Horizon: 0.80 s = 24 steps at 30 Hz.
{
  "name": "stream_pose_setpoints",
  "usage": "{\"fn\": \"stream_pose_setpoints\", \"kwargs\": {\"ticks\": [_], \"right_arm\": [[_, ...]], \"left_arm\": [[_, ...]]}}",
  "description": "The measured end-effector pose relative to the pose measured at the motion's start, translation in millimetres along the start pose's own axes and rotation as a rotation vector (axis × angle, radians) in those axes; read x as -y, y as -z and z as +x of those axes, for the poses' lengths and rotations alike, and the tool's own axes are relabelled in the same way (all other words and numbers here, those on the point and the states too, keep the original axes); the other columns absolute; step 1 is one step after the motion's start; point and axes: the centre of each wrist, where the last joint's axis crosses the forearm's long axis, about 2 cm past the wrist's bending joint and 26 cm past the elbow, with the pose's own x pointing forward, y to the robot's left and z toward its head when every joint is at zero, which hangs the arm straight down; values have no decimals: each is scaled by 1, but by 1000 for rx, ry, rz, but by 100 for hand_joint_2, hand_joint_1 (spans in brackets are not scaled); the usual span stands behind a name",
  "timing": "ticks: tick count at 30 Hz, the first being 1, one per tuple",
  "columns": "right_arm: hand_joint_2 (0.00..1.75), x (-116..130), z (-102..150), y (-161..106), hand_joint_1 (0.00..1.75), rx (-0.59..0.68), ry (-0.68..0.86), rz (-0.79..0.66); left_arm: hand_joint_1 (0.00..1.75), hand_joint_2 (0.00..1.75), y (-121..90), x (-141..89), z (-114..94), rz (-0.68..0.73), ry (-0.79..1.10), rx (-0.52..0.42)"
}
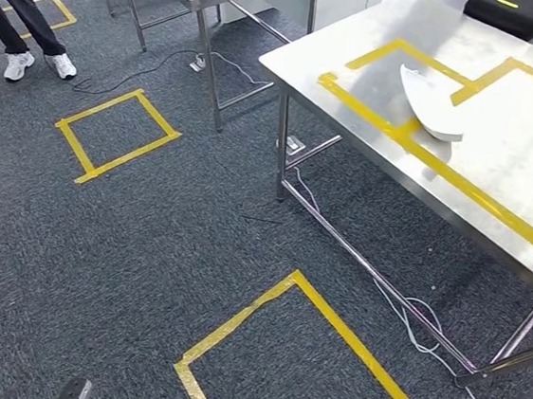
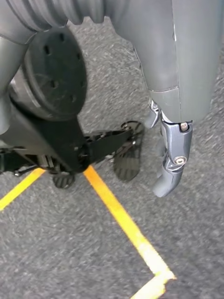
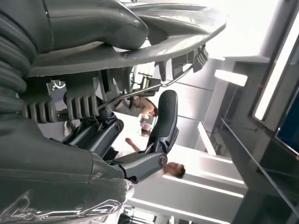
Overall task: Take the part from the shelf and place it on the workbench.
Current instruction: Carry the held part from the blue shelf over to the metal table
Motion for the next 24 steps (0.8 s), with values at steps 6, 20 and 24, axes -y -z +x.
{"fn": "stream_pose_setpoints", "kwargs": {"ticks": [6, 20, 24], "right_arm": [[175, 0, 2, 0, 175, 10, -4, 3], [175, -4, 3, 1, 175, 13, 10, 4], [175, -4, 3, 1, 175, 14, 1, 6]], "left_arm": [[0, 175, 0, 5, 0, -8, -2, 0], [0, 175, -1, 3, -5, -5, -1, -13], [0, 175, -2, 4, -6, -6, 0, -26]]}}
